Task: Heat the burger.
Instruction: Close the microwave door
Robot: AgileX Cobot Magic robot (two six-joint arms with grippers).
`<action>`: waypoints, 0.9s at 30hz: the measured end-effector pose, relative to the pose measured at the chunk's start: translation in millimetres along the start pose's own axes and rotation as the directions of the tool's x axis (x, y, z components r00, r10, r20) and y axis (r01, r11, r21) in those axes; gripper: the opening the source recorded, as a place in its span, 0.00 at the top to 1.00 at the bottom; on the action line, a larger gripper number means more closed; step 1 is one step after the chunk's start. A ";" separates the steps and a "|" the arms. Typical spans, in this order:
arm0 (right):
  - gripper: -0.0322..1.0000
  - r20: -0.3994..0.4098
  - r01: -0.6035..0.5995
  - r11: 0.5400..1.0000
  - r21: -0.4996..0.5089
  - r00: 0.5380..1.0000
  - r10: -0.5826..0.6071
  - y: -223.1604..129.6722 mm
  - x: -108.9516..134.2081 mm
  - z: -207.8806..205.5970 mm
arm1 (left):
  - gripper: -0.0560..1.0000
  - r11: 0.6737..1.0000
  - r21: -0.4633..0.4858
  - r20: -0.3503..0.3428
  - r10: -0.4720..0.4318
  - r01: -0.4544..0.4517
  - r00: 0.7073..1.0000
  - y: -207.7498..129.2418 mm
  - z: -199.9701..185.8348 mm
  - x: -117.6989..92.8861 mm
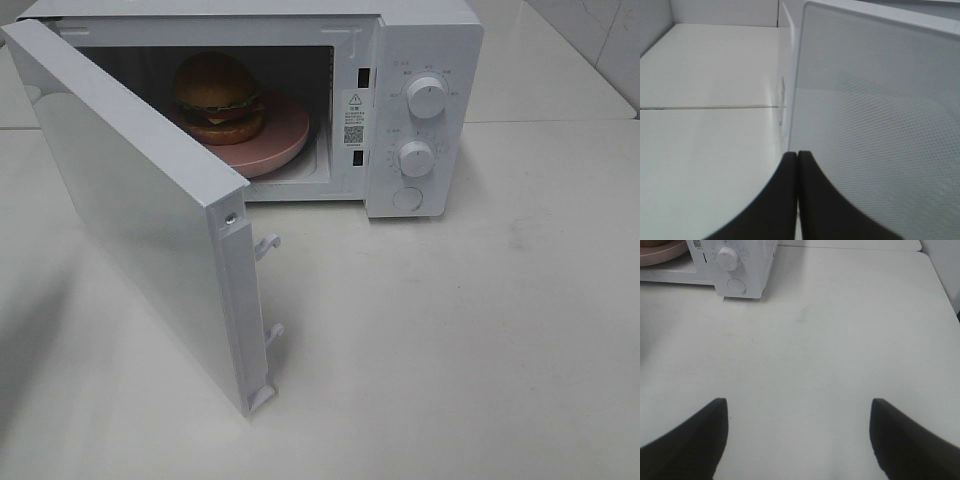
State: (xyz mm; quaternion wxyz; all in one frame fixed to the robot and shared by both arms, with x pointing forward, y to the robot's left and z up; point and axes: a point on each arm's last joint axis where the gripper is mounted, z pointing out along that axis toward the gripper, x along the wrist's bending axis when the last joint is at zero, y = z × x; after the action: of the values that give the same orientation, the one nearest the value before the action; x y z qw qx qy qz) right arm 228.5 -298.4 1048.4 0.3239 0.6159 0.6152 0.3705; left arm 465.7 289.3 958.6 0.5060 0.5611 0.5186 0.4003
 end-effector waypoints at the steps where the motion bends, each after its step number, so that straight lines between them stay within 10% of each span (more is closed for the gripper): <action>1: 0.24 0.000 0.000 1.000 0.000 1.000 0.000 0.0 0.0 0.0 | 0.95 1.000 0.000 0.000 0.000 0.000 1.000 0.0 0.0 0.0; 14: 0.24 0.000 0.000 1.000 0.000 1.000 0.000 0.0 0.0 0.0 | 0.95 0.999 0.010 0.200 0.040 -0.043 0.979 -4.2 13.2 -47.8; 27: 0.24 0.000 0.000 1.000 0.000 1.000 0.000 0.0 0.0 0.0 | 0.95 1.000 0.002 0.246 0.029 -0.030 0.969 -5.3 24.7 -92.4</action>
State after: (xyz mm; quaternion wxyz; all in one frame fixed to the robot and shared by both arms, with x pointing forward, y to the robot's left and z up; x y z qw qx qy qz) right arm 228.5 -298.4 1048.4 0.3239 0.6159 0.6152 0.3705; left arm 475.7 194.1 956.2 0.5586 0.6156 0.4447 0.3336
